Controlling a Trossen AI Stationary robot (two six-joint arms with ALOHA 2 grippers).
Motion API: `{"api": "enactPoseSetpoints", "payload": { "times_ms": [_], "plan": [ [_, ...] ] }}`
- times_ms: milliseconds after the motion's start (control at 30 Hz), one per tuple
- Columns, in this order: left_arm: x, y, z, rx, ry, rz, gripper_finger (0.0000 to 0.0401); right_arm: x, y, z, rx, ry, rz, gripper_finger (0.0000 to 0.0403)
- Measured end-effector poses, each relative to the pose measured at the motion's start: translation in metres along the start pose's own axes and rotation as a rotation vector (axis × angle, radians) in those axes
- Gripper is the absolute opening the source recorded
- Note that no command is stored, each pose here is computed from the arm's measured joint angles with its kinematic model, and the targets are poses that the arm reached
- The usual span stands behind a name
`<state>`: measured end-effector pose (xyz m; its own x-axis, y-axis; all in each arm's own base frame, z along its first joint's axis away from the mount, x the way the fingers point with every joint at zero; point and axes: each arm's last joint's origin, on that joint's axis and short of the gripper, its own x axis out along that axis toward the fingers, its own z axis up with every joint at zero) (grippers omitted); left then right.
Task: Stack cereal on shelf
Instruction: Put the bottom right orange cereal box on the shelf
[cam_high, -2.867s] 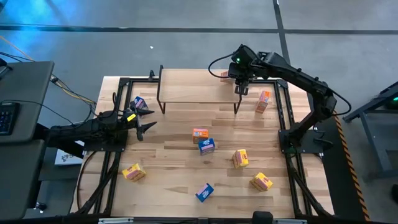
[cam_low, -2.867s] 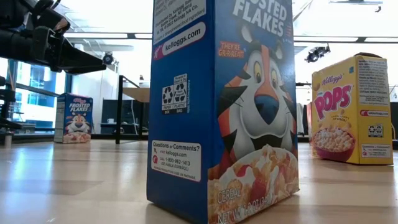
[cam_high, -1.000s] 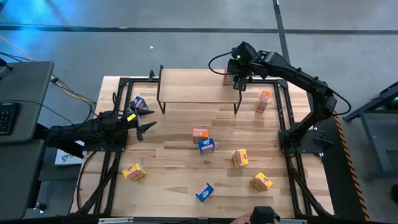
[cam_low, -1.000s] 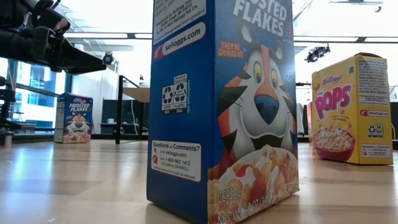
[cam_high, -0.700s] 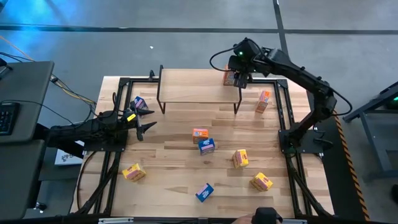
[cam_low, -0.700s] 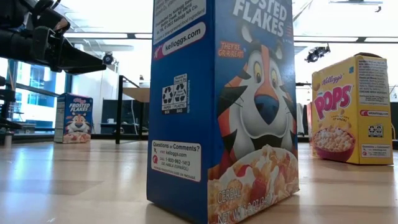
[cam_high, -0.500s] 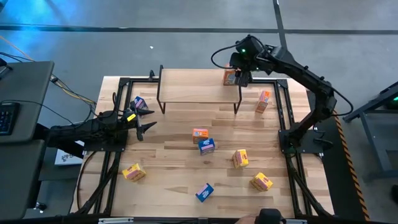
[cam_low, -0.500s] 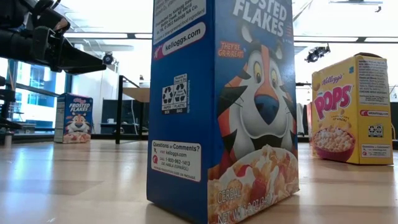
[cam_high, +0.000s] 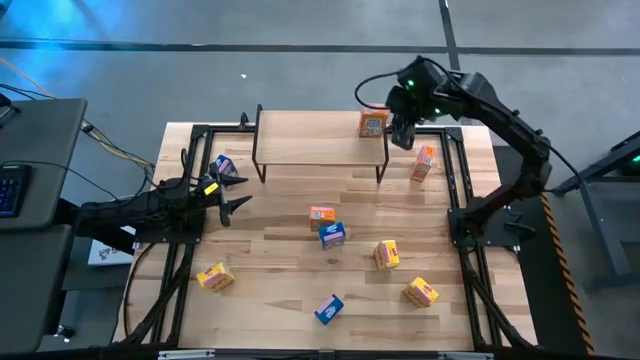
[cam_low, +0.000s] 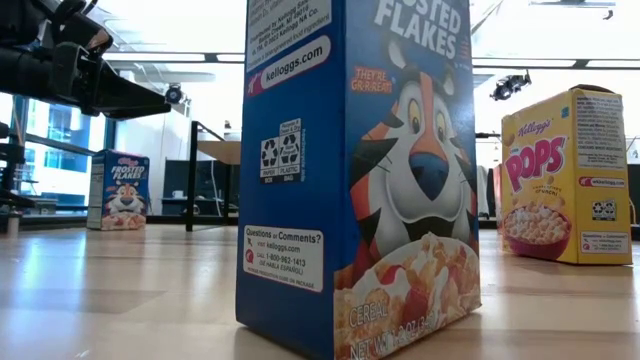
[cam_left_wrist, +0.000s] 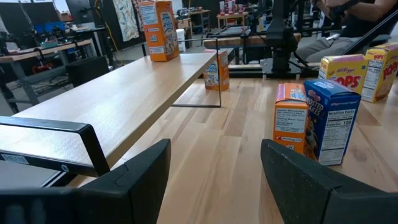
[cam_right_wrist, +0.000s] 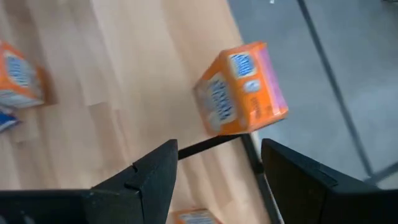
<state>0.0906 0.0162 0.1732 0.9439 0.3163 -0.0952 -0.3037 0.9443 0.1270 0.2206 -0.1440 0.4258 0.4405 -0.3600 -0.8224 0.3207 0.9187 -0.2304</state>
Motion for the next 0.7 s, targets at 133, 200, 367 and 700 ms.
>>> {"api": "enactPoseSetpoints", "payload": {
  "times_ms": [133, 200, 367, 700],
  "plan": [
    [0.0, 0.0, 0.0, 0.0, 0.0, 0.0, 0.0241, 0.003, 0.008, -0.021, 0.024, -0.032, 0.007, 0.0225],
    [0.0, 0.0, 0.0, 0.0, 0.0, 0.0, 0.0241, 0.007, 0.012, -0.032, 0.042, -0.064, 0.0, 0.0225],
    [0.0, 0.0, 0.0, 0.0, 0.0, 0.0, 0.0241, 0.027, 0.022, -0.056, 0.08, -0.158, -0.023, 0.0225],
    [0.0, 0.0, 0.0, 0.0, 0.0, 0.0, 0.0241, 0.091, 0.036, -0.088, 0.153, -0.263, -0.083, 0.0225]
  ]
}}
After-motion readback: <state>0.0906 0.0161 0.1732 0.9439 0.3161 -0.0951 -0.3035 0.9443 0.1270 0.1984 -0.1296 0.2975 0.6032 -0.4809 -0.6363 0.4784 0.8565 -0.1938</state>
